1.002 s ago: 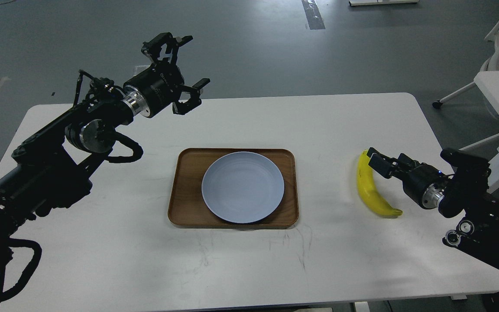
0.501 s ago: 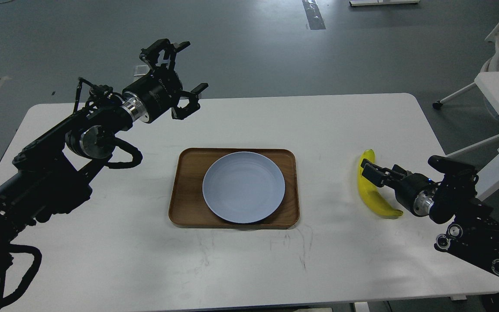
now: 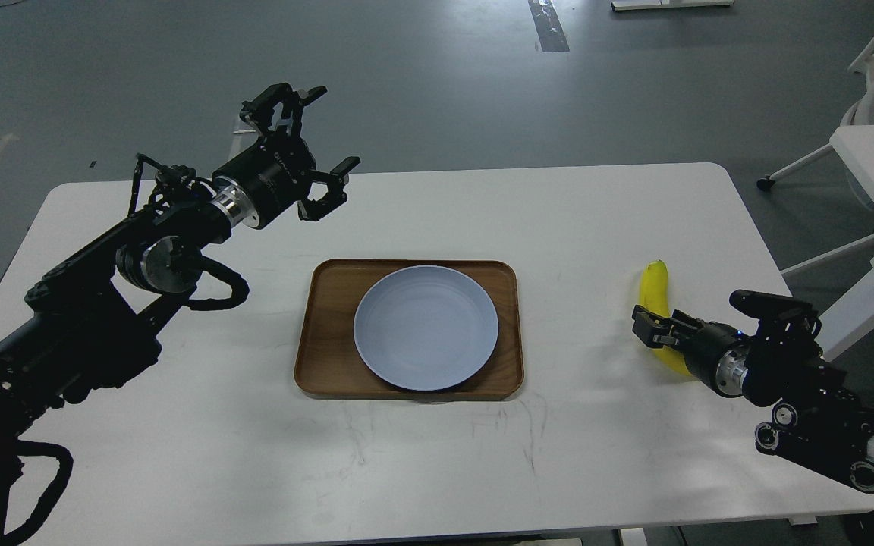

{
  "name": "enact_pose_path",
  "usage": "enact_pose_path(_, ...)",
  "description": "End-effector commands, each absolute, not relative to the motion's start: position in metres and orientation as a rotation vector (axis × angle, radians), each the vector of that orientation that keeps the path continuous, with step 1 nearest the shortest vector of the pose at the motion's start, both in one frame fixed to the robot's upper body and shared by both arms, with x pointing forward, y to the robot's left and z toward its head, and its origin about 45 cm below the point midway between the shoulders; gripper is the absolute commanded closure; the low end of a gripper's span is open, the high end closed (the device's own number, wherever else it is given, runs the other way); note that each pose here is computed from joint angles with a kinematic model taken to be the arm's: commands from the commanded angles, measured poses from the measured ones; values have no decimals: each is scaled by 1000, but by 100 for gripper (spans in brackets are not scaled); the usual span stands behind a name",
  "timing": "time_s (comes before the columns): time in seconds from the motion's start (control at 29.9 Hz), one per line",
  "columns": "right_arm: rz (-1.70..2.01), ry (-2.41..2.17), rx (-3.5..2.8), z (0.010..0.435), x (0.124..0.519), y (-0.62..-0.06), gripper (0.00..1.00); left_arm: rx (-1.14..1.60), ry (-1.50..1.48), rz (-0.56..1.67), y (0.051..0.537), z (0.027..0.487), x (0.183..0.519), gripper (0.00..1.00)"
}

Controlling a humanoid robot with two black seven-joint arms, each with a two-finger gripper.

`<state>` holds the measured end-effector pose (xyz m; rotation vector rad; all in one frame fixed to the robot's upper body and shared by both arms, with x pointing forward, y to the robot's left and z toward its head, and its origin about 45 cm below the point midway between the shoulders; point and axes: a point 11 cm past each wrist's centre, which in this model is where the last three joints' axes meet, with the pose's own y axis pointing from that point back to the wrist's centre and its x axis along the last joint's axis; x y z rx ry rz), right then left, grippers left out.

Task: Place banana on plate with both arms
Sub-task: 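Lift the banana and carry it over the plate with the right gripper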

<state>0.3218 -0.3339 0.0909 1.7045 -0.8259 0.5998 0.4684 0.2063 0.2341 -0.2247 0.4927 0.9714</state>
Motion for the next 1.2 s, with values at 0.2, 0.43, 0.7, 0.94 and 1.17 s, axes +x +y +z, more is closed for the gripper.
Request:
enact_pose_path(0.2,575,-859,1710,95,325,-334,100,-212,493,973,207,231,467,1)
enact_pose_path(0.43,593,-882,1717,101,329,-331,100,-210,493,972,207,230,467,1)
enact_pose_path(0.7,812,-936,1845,179,381,-279,100,-193,498,971,205,222,463,1)
enact_pose_path(0.94,1133,-606,1917,229,408,-202,100,-196,496,968,202,225,464,1)
enact_pose_path(1.17,1208,-395,1995,202,397,-132,100,-193,492,987,207,225,466,1)
